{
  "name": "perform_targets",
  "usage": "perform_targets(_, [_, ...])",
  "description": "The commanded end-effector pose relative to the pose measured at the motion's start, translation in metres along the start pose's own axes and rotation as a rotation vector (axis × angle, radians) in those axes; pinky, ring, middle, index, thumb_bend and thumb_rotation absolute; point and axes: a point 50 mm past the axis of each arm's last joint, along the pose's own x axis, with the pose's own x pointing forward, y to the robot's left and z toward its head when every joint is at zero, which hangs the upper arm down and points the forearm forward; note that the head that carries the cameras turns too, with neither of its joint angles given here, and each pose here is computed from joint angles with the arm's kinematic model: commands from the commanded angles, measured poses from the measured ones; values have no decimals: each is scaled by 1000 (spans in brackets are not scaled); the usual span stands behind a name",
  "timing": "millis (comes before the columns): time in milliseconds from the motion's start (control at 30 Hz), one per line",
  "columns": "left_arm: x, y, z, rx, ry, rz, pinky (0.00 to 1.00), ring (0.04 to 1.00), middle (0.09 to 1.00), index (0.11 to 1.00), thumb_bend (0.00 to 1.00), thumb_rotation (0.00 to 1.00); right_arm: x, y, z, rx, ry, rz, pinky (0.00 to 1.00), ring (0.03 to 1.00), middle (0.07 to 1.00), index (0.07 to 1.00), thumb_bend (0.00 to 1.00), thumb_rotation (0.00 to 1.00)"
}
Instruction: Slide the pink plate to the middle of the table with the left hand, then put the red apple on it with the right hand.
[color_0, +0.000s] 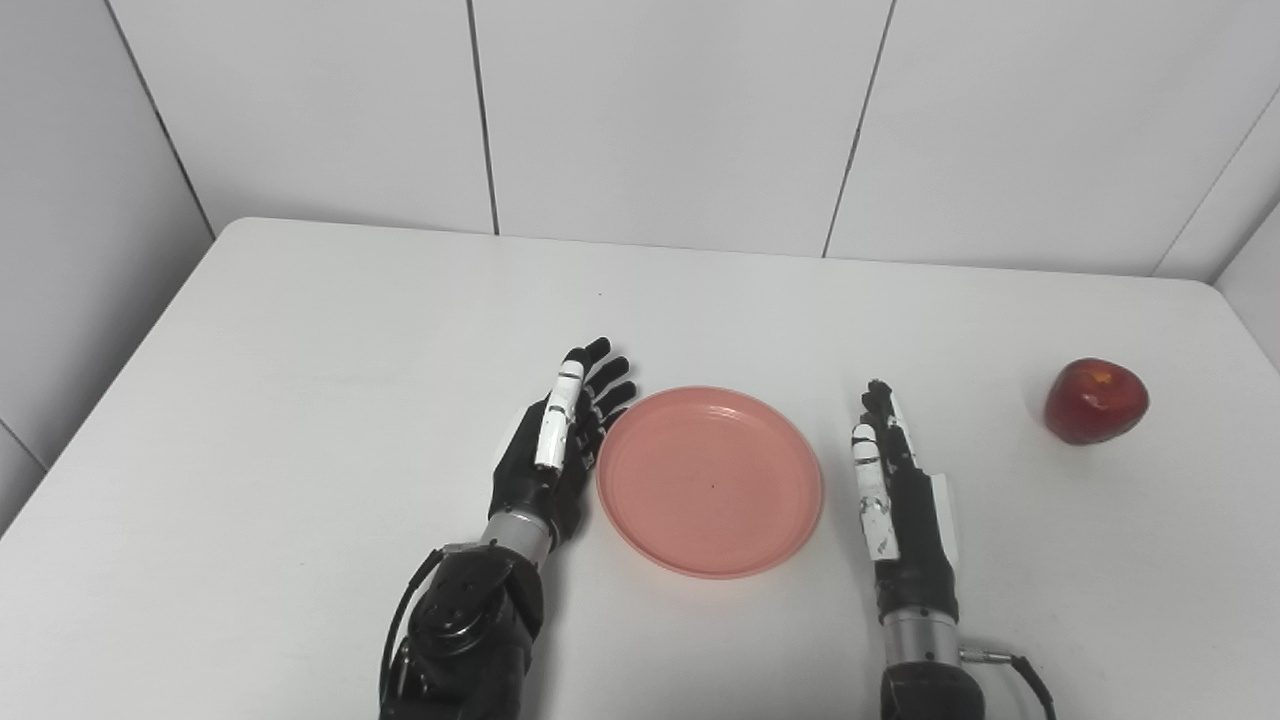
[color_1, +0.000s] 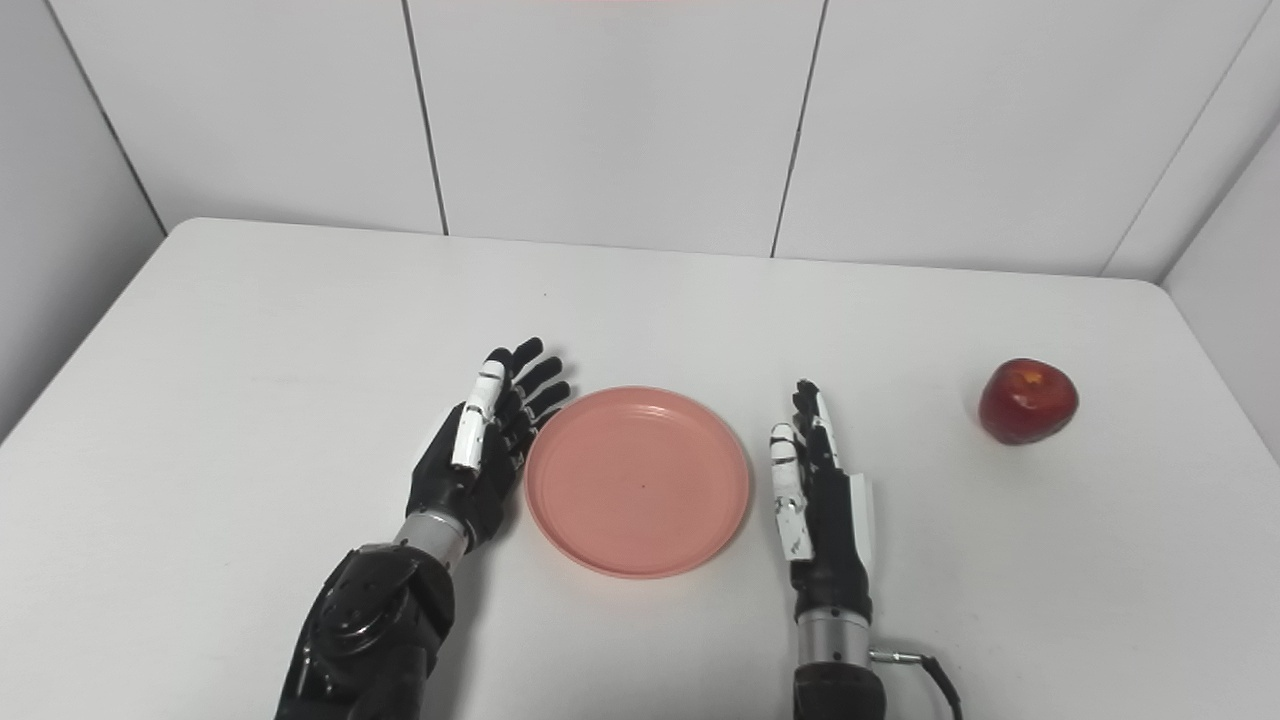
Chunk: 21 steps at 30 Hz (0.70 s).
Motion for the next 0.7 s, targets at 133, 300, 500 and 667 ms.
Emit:
perform_targets(133, [4,2,19,71,-101,-27,908,905,915,901,368,1000,9,10,12,-1,-37,-7,912,943,941,941,242,1000])
perform_targets(300, [4,12,19,67,-113,-30,920,910,918,901,376,1000,11,15,11,11,-35,-7,905,942,941,937,252,1000])
perform_targets(500, [4,20,17,64,-114,-32,914,909,919,904,376,1000,12,18,9,25,-27,-7,908,953,949,939,249,1000])
perform_targets(667, [4,24,15,59,-118,-28,924,917,925,908,367,1000,11,17,8,28,-24,-8,899,952,948,940,240,1000])
